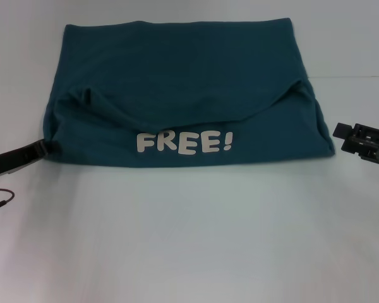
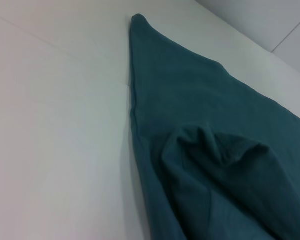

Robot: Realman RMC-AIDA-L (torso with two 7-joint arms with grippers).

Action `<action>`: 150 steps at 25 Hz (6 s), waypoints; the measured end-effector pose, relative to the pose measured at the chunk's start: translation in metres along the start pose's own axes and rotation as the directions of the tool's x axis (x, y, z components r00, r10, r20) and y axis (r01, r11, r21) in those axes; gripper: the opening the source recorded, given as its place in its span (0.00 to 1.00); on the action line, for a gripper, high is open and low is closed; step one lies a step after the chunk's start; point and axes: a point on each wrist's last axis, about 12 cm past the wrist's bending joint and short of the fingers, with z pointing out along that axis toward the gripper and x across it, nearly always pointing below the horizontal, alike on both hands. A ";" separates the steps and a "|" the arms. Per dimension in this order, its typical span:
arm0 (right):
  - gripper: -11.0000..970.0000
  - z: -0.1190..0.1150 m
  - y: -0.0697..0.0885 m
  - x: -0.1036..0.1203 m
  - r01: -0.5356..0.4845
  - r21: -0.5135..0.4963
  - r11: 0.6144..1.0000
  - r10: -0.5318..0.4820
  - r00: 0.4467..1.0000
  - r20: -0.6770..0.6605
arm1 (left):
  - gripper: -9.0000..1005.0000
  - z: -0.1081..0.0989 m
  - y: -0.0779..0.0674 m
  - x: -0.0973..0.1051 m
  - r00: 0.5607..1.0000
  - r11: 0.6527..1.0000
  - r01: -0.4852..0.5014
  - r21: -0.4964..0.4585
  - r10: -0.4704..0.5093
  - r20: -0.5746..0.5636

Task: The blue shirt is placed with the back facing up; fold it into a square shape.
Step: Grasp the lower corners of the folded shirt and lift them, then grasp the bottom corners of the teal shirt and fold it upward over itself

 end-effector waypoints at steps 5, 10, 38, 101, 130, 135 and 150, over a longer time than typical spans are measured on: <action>0.74 0.000 0.000 0.000 0.003 0.002 1.000 -0.003 1.000 -0.005 | 0.24 0.000 0.000 0.000 1.000 1.000 -0.002 0.002 0.002 -0.001; 0.74 -0.001 -0.002 -0.005 0.036 0.048 0.998 -0.034 0.998 -0.056 | 0.10 -0.002 -0.003 -0.002 1.000 1.000 0.004 0.030 -0.004 -0.003; 0.74 0.089 0.027 -0.072 0.325 0.427 0.844 -0.180 0.921 -0.345 | 0.03 -0.004 -0.016 -0.023 0.999 0.995 0.042 0.090 -0.043 0.011; 0.04 0.011 0.021 -0.015 0.181 0.283 0.942 0.026 0.801 -0.598 | 0.03 -0.090 0.006 0.019 0.886 0.972 -0.027 0.233 0.131 -0.444; 0.04 -0.013 0.014 -0.037 0.055 0.265 0.963 0.049 0.928 -0.370 | 0.04 -0.094 -0.014 -0.025 0.858 0.959 -0.072 0.273 0.199 -0.473; 0.04 0.014 0.026 -0.067 0.097 0.261 0.960 -0.030 0.968 -0.250 | 0.04 -0.070 -0.031 -0.057 0.901 0.978 -0.067 0.196 0.144 -0.408; 0.04 0.095 0.031 -0.091 0.248 0.462 0.851 -0.237 0.968 -0.082 | 0.04 -0.005 -0.054 -0.088 0.968 0.998 -0.055 -0.012 0.050 -0.246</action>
